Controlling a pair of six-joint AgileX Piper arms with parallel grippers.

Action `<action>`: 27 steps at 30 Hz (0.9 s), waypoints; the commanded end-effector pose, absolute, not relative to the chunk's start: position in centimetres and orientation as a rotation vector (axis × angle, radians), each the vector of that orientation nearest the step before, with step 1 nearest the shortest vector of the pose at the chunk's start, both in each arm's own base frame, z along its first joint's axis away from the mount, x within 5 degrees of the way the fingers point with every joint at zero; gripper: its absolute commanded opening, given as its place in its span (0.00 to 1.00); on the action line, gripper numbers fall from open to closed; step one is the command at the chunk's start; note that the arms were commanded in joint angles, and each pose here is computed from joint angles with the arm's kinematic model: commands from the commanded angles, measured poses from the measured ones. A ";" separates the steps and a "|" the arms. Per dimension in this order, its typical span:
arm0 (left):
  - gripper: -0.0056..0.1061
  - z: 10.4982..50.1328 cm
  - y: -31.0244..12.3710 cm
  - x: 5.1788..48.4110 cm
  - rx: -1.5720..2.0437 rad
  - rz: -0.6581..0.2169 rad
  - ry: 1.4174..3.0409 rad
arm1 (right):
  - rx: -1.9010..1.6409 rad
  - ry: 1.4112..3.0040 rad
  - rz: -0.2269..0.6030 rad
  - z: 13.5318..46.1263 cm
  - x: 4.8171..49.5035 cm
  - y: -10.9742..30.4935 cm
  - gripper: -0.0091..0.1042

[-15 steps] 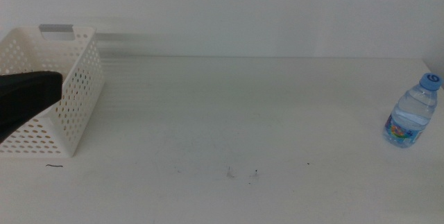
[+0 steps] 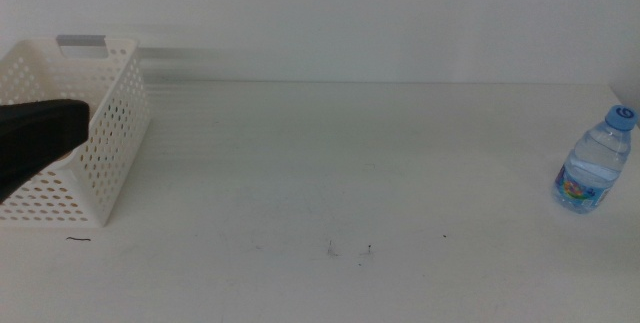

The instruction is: Use arms to grab the bottles and put them into the dustbin to the left of the table.

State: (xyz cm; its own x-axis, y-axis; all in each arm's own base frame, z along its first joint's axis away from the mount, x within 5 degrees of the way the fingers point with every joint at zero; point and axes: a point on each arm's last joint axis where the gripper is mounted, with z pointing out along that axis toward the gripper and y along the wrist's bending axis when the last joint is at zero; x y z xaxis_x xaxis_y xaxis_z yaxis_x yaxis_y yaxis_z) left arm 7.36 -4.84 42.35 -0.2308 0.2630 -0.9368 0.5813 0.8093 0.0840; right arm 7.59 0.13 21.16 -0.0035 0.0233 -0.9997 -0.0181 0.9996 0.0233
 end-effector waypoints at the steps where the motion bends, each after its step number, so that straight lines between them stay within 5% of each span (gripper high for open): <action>1: 0.89 42.4 -4.8 7.3 0.637 -0.340 1.812 | -0.008 1.631 0.007 20.8 8.6 0.1 0.82; 11: 0.89 42.4 -4.8 7.3 0.637 -0.340 1.812 | -0.004 1.864 -0.008 18.1 12.5 0.0 0.82; 27: 0.89 42.4 -4.8 7.4 0.638 -0.337 1.812 | 0.002 1.747 -0.028 17.9 14.8 -0.1 0.82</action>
State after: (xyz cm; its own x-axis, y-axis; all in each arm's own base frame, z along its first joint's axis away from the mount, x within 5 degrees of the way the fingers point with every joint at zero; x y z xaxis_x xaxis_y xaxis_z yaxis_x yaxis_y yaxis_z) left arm 7.37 -4.81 42.34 -0.2307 0.2656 -0.9361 0.5798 0.8101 0.0870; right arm 14.45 0.01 17.58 -0.2070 -0.0018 -0.9783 0.0149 0.9999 -0.0050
